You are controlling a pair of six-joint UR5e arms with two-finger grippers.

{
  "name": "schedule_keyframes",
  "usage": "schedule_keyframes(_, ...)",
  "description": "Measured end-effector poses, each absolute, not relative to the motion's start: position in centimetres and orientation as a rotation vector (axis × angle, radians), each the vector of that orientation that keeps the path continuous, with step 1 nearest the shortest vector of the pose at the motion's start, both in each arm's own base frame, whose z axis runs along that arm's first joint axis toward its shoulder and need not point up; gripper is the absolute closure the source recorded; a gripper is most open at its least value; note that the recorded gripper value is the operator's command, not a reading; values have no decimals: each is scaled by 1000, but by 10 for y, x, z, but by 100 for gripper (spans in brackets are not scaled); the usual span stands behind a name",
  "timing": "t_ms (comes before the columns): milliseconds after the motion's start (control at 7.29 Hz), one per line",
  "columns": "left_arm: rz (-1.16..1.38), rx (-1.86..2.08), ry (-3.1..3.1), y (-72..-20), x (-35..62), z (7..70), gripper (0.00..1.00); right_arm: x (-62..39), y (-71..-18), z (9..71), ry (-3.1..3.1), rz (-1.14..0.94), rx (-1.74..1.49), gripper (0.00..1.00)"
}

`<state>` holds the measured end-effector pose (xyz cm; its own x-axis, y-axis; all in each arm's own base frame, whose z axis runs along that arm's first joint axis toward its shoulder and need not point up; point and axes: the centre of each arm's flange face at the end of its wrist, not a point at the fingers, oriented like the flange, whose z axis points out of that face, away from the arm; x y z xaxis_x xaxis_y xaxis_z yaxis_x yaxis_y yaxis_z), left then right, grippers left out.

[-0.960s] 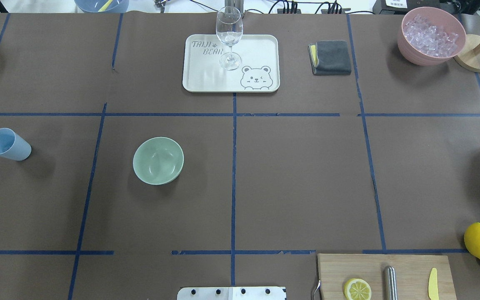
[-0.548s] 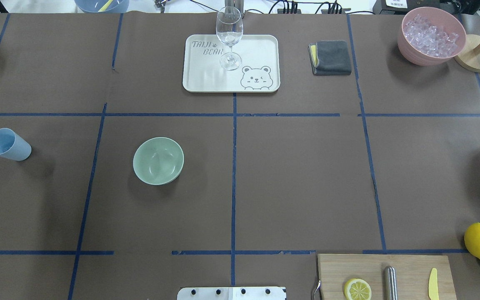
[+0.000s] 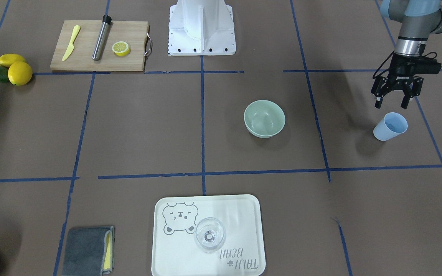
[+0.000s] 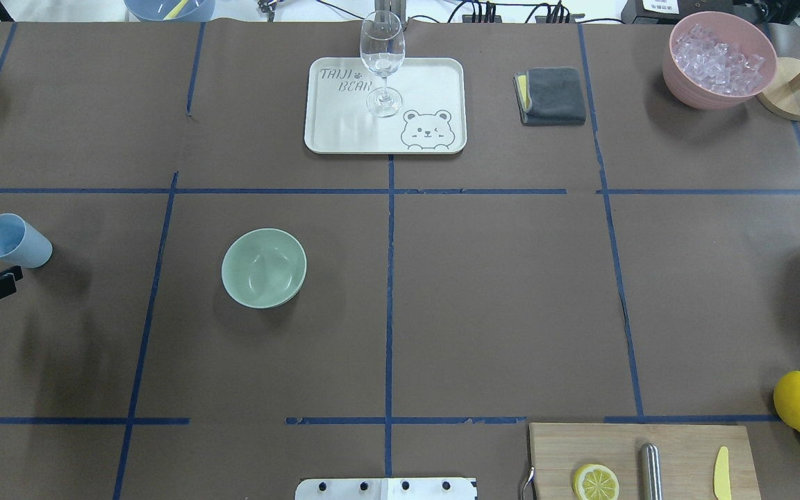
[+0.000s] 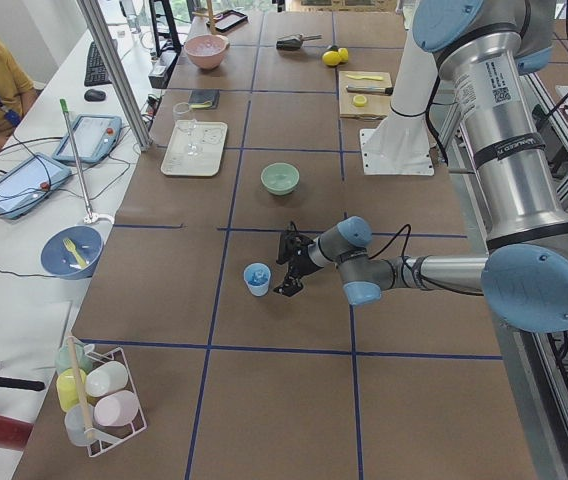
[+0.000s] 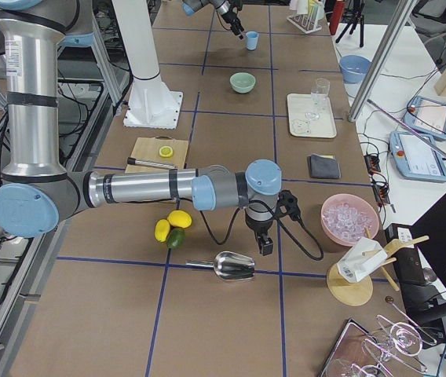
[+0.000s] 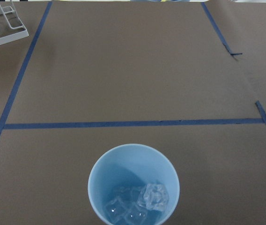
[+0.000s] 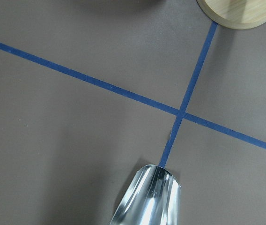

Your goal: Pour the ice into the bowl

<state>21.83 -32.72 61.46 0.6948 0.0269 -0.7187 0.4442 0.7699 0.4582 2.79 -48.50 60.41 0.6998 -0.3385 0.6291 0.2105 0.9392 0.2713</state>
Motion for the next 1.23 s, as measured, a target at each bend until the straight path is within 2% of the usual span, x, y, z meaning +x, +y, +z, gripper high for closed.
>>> schedule_keyframes(823, -105, 745, 747, -355, 263, 630, 0, 28, -485, 603, -731, -303, 186, 0)
schedule_keyframes(1234, -104, 775, 710, -372, 249, 639, 1, 28, -488, 600, -727, -304, 191, 0)
